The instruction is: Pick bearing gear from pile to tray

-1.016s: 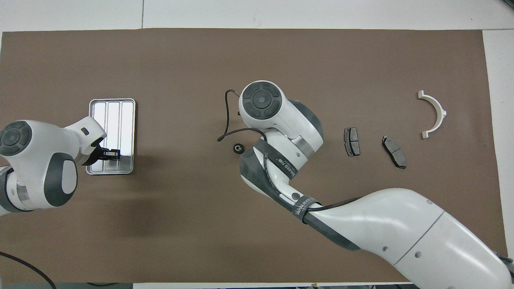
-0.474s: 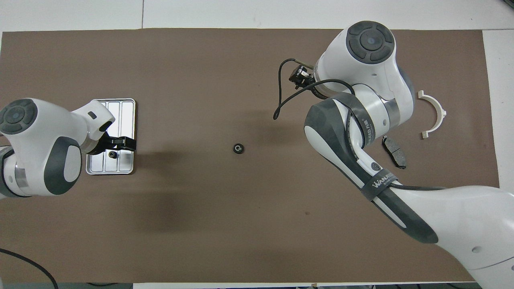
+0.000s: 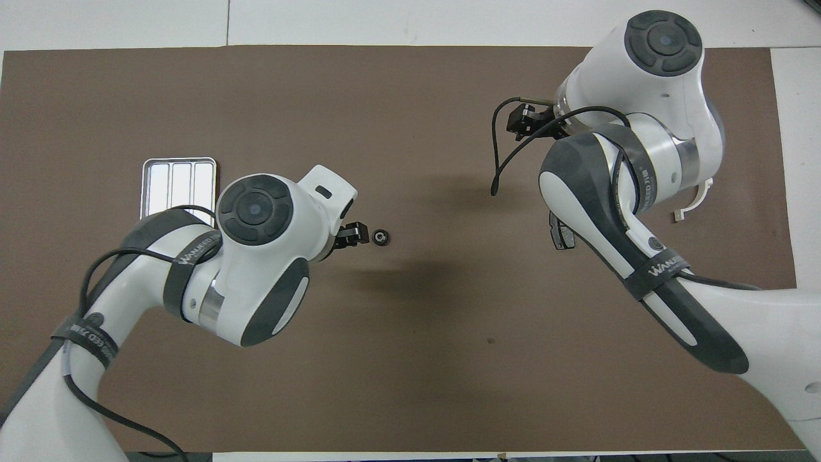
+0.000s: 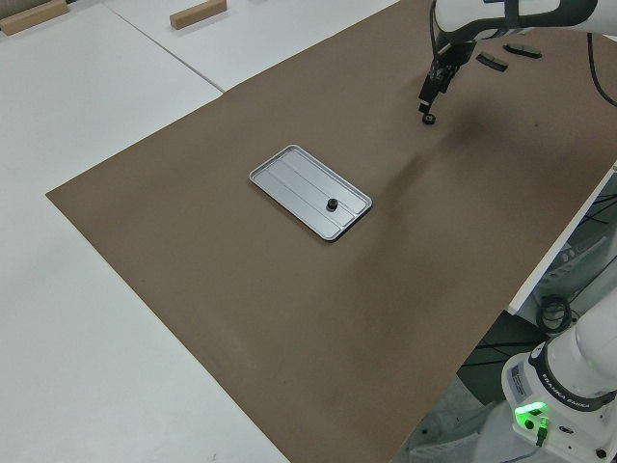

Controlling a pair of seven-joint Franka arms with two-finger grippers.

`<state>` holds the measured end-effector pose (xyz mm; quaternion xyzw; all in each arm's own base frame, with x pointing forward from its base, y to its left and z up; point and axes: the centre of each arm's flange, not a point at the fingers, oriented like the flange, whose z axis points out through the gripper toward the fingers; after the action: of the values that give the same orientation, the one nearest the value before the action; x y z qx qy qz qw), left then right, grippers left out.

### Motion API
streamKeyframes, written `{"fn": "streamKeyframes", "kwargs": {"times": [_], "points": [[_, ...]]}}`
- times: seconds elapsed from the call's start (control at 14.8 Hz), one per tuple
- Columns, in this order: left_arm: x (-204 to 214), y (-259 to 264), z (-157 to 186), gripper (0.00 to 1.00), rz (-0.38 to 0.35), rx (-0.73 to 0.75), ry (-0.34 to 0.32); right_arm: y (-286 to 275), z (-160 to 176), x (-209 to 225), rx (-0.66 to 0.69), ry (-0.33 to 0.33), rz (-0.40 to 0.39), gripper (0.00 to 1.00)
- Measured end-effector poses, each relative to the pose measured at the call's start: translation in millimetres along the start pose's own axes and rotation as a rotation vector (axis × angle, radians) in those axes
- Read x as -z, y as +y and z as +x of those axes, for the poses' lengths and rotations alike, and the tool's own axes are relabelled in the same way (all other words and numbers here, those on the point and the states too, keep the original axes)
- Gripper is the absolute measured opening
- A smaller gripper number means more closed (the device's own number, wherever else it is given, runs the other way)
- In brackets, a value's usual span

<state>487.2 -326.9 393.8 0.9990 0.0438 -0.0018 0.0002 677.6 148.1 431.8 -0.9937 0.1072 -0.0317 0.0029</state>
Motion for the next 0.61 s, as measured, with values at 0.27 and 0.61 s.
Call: {"fn": "streamKeyframes", "kwargs": {"times": [0.27,0.61], "points": [[-50,44,1,1.00,0.041,0.023,-0.016,55,8,25,0.154,0.003,0.010,1.00],[-80,43,21,1.00,0.025,0.042,0.003,109,-18,86,0.201,-0.013,-0.031,1.00]]}}
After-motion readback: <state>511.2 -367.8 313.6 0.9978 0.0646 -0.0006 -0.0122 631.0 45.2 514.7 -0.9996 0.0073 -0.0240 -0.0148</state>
